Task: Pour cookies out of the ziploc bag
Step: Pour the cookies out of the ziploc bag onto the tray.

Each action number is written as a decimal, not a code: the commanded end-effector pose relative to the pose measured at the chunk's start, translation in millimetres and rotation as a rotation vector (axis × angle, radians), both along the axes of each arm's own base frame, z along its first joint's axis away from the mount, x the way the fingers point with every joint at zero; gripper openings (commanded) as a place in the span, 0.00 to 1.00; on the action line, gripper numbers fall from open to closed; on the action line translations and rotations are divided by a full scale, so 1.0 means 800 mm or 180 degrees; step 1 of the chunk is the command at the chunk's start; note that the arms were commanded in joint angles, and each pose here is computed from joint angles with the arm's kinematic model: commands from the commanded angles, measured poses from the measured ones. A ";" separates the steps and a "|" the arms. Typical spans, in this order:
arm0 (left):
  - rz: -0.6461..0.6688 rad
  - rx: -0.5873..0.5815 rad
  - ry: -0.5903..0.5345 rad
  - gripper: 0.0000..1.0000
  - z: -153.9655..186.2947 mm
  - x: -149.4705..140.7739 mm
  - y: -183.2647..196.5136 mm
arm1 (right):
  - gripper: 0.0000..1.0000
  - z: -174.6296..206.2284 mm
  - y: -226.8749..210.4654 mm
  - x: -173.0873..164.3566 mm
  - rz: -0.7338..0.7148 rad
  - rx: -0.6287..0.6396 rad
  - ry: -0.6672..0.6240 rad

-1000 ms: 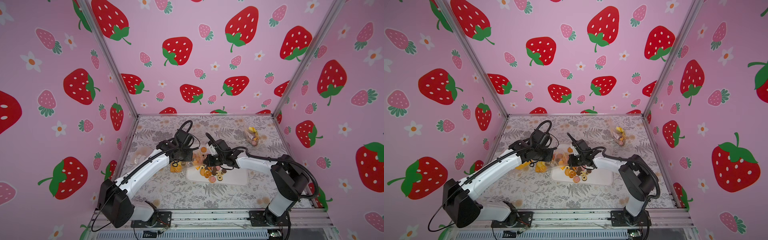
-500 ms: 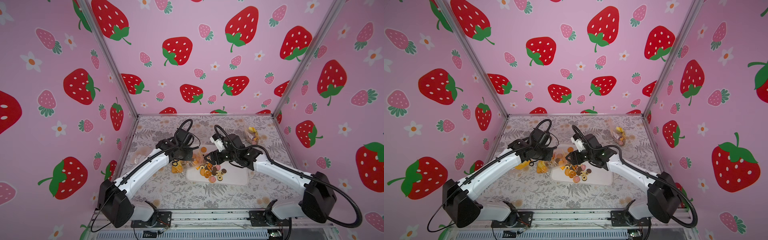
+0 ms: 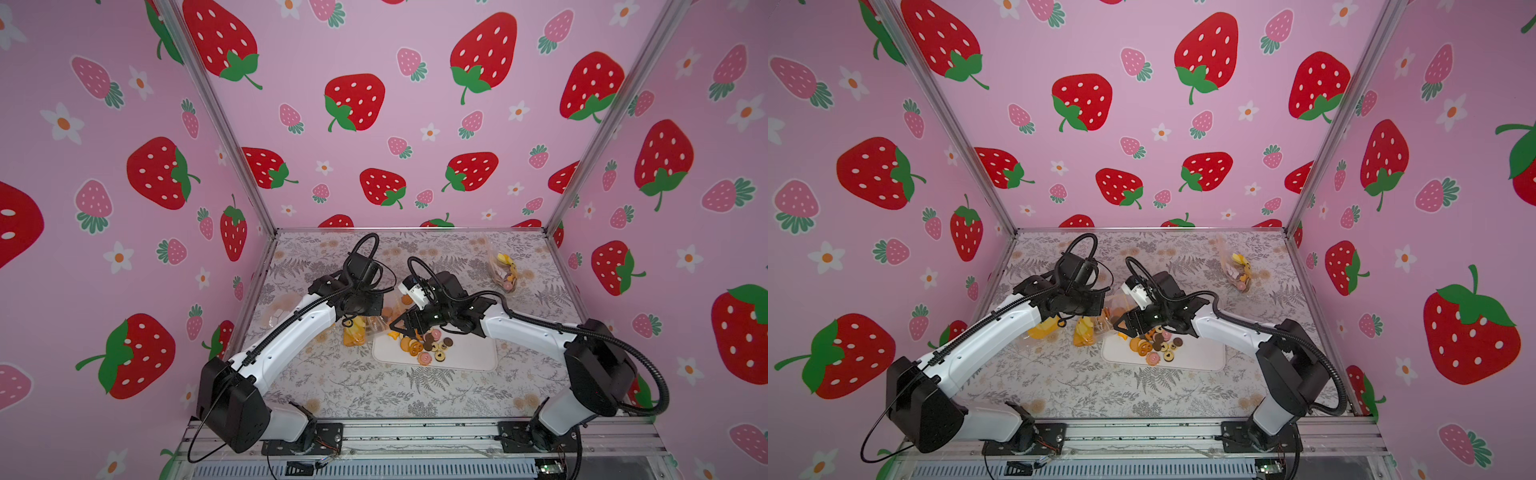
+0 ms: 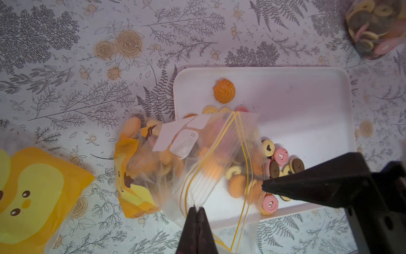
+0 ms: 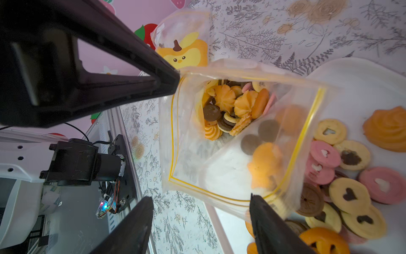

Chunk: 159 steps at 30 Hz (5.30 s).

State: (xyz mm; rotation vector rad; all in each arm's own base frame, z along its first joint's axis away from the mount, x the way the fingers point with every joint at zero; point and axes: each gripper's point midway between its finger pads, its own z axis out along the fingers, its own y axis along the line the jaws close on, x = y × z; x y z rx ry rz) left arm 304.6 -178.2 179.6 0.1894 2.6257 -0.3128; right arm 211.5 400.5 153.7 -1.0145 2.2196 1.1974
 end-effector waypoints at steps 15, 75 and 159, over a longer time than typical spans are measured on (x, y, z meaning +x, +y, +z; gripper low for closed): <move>-0.0052 -0.0103 0.0015 0.00 -0.005 0.007 -0.006 | 0.71 0.041 0.010 0.009 -0.0151 0.0135 -0.0605; 0.0715 -0.0674 -0.0026 0.86 -0.072 -0.066 0.065 | 0.00 0.006 0.060 0.027 -0.0313 0.0255 0.0489; 0.0123 0.0167 -0.0577 0.00 0.004 -0.061 0.084 | 0.00 0.088 0.015 0.018 -0.0409 0.0758 0.1038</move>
